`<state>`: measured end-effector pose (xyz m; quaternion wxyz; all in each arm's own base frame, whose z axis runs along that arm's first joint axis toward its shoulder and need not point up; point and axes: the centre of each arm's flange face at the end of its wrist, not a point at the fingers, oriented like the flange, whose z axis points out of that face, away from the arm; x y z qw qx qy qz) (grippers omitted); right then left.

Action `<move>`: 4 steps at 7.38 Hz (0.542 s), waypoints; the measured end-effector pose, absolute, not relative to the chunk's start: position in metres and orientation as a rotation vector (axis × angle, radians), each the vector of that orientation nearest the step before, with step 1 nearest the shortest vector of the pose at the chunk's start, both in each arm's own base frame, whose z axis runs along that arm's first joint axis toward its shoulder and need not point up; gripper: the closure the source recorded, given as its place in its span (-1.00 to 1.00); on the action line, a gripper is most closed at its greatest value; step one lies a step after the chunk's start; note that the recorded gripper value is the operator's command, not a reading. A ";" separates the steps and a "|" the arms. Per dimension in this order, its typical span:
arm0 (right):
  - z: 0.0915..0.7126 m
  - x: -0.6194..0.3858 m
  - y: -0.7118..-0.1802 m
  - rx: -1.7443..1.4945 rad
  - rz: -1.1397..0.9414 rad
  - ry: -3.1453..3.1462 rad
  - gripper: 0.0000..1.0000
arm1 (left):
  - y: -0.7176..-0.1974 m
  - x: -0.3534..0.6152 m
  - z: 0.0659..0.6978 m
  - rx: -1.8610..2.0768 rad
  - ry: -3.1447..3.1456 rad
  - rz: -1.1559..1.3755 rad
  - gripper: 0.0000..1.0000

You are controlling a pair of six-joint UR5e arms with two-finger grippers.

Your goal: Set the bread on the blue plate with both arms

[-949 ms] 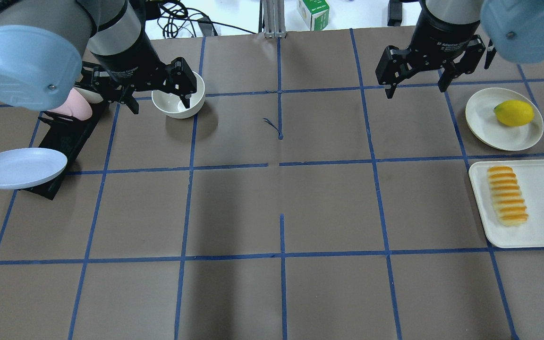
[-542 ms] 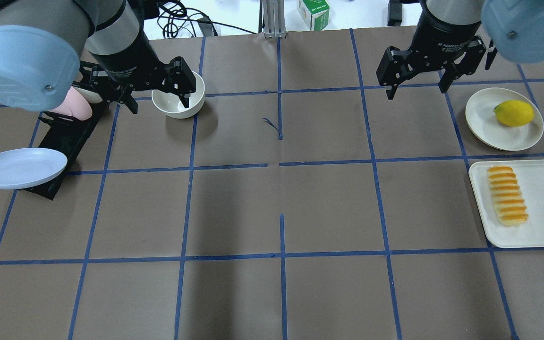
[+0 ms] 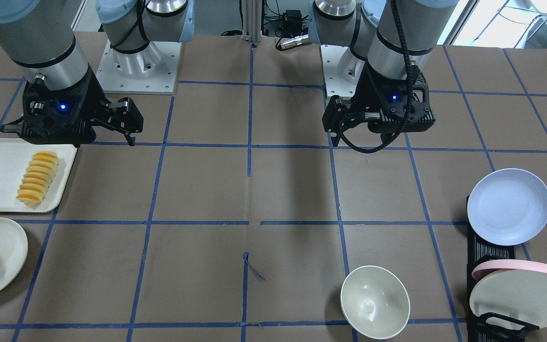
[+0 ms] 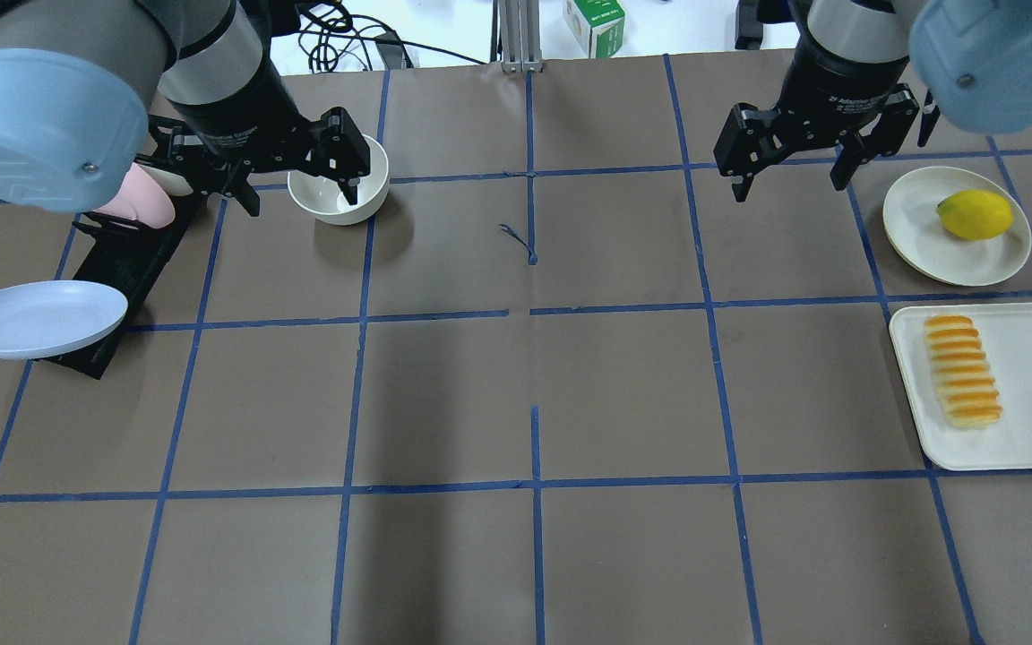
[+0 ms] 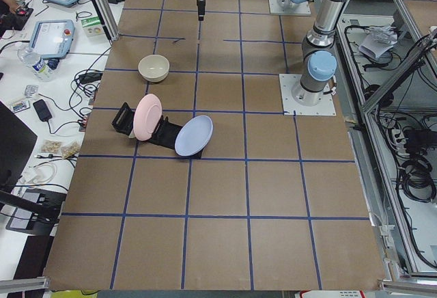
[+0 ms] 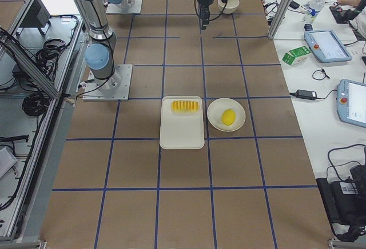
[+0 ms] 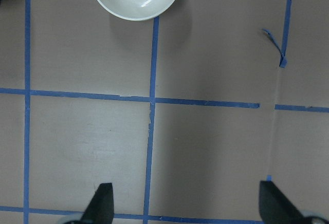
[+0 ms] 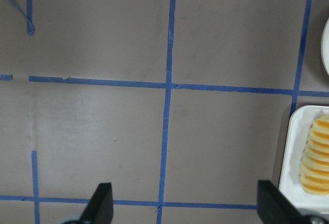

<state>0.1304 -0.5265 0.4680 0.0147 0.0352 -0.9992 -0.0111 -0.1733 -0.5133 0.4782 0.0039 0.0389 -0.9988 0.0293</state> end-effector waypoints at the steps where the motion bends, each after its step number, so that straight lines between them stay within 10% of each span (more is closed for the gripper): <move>1: 0.468 0.130 -0.526 0.109 -0.035 -3.111 -1.00 | -0.513 -0.173 0.479 0.123 -3.130 0.093 -1.00; 4: 0.469 0.131 -0.526 0.098 -0.033 -3.113 -1.00 | -0.514 -0.173 0.477 0.132 -3.130 0.090 -1.00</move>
